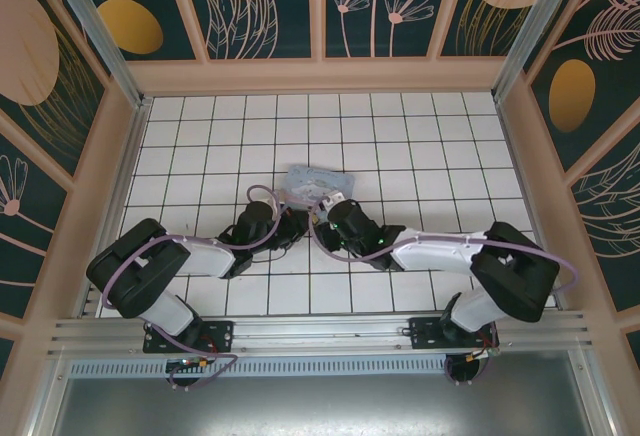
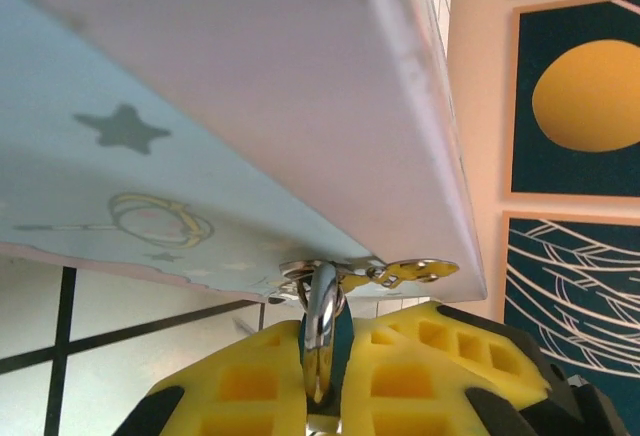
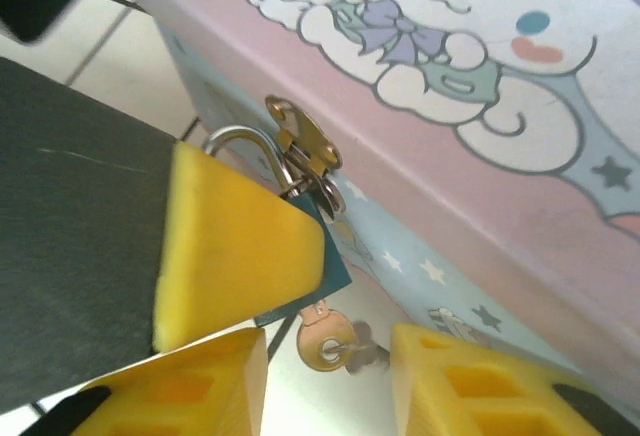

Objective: Unlock a padlock with a key

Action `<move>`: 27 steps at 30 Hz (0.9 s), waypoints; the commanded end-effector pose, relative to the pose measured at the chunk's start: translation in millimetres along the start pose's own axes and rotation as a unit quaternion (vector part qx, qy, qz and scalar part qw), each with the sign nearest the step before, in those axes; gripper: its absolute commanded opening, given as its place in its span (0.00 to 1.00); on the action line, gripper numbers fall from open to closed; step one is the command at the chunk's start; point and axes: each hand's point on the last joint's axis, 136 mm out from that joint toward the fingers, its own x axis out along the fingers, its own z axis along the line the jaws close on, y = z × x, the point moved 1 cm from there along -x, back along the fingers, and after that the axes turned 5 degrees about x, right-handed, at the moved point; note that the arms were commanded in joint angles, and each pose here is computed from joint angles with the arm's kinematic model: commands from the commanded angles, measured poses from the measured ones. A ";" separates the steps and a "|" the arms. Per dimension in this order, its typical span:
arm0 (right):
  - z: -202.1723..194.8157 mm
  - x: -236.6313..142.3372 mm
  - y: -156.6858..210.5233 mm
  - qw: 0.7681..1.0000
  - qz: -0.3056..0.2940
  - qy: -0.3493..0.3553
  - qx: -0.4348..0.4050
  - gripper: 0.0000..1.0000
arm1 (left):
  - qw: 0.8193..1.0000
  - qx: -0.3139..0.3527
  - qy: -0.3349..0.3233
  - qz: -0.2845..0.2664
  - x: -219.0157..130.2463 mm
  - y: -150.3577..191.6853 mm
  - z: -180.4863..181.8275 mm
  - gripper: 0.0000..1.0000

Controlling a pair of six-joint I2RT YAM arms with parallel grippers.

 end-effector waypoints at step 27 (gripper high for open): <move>-28.7 4.9 -30.5 0.964 -0.092 -0.090 0.234 0.43 | 0.998 0.054 0.005 0.012 -13.2 8.1 -10.1 0.40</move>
